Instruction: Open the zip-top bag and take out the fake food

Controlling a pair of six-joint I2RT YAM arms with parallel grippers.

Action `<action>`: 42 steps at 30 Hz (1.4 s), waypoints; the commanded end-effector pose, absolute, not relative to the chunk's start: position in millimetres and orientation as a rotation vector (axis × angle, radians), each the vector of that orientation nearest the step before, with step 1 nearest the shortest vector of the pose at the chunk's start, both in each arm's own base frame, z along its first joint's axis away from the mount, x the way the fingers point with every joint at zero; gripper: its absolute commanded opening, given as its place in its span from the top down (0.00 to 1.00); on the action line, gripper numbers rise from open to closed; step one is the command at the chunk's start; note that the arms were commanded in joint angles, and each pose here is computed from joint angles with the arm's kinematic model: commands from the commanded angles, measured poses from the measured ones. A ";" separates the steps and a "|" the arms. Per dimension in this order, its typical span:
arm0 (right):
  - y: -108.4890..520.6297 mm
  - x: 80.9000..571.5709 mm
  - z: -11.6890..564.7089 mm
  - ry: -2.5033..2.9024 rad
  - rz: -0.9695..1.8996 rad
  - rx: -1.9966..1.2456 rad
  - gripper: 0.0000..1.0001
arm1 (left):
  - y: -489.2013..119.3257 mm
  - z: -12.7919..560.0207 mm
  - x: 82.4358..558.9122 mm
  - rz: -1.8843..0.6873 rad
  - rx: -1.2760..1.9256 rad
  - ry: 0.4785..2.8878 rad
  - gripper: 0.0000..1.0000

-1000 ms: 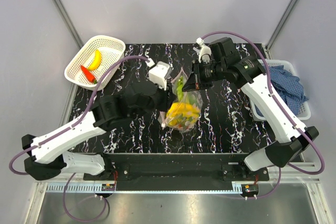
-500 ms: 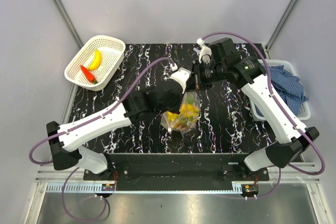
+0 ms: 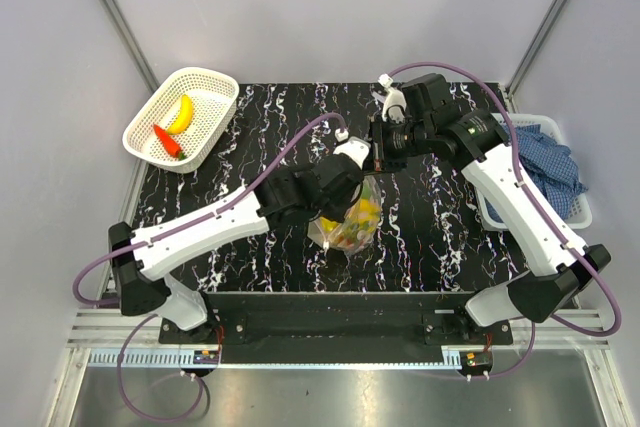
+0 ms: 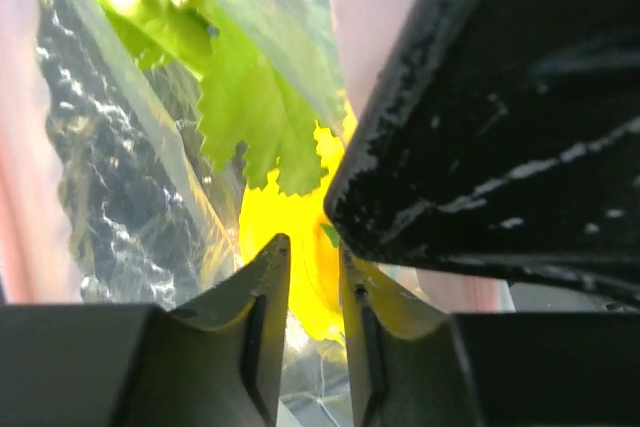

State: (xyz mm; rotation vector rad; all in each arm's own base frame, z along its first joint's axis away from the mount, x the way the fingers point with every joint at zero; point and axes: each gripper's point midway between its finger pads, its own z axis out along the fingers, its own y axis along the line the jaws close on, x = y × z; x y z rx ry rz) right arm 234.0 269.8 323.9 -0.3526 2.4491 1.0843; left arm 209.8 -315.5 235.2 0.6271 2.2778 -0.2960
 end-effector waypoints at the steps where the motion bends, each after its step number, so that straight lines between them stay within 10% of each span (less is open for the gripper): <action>1: 274.1 227.5 349.4 2.352 1.156 -0.387 1.00 | -309.2 220.6 204.3 -0.233 0.625 2.397 0.68; 21: 281.6 248.1 369.6 2.243 1.172 -0.305 1.00 | -290.5 212.5 187.4 -0.467 0.561 2.415 0.85; 33: 302.7 251.9 345.7 2.310 1.255 -0.294 1.00 | -276.5 157.3 167.8 -0.543 0.462 2.689 0.56; 42: 311.7 255.3 319.2 2.390 1.257 -0.270 1.00 | -286.8 132.3 163.9 -0.702 0.390 2.830 0.64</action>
